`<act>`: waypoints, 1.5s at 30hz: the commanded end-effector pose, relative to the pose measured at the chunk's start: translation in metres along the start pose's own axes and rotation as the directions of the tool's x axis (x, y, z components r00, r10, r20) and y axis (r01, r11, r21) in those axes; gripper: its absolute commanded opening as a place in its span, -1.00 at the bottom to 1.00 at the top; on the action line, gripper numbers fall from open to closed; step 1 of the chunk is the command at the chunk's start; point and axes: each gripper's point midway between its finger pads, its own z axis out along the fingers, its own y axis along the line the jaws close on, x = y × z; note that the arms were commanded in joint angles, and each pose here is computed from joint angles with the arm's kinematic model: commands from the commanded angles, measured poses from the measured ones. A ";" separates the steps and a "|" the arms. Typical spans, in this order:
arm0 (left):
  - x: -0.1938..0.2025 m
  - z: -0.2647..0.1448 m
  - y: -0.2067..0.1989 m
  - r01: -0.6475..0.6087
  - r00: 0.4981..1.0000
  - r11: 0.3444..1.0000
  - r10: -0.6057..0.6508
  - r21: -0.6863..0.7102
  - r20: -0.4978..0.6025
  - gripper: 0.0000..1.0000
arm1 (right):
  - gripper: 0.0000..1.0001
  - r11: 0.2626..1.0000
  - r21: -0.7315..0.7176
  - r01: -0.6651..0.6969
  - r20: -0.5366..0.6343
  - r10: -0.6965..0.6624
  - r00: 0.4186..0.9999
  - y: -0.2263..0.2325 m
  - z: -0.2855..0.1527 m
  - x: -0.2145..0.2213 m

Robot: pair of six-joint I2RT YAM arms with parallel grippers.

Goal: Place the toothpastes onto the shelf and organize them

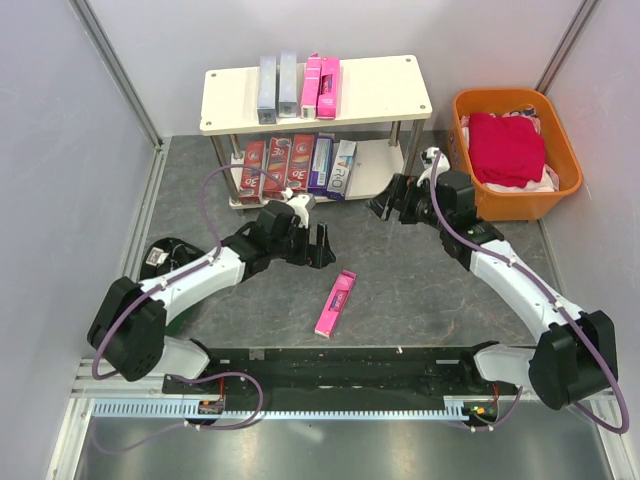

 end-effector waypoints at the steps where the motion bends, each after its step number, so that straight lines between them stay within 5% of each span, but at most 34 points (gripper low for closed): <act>1: -0.006 0.007 -0.005 -0.069 0.998 0.998 0.069 -0.015 0.012 0.82 | 0.96 1.000 0.012 0.003 -0.045 -0.002 0.999 -0.006 -0.003 0.023; 18: 0.072 0.050 -0.039 -0.238 0.951 0.970 0.222 -0.053 -0.217 0.65 | 0.96 0.999 0.035 -0.013 -0.095 0.016 0.995 -0.016 0.004 0.044; 25: 0.083 0.072 -0.026 -0.328 0.930 0.908 0.262 -0.261 -0.260 0.55 | 0.96 0.999 0.036 -0.012 -0.097 0.015 0.995 -0.016 0.003 0.044; 31: 0.092 0.080 -0.005 -0.375 0.914 0.833 0.257 -0.407 -0.315 0.22 | 0.96 0.999 0.040 -0.007 -0.098 0.011 0.995 -0.017 0.003 0.045; 36: 0.081 0.074 -0.008 -0.358 0.924 0.831 0.252 -0.426 -0.287 -0.16 | 0.96 0.999 0.043 -0.005 -0.101 0.010 0.995 -0.018 0.003 0.046; 45: 0.035 0.058 -0.025 -0.275 0.960 0.883 0.228 -0.382 -0.165 -0.34 | 0.96 0.999 0.036 -0.006 -0.100 0.010 0.995 -0.016 0.002 0.045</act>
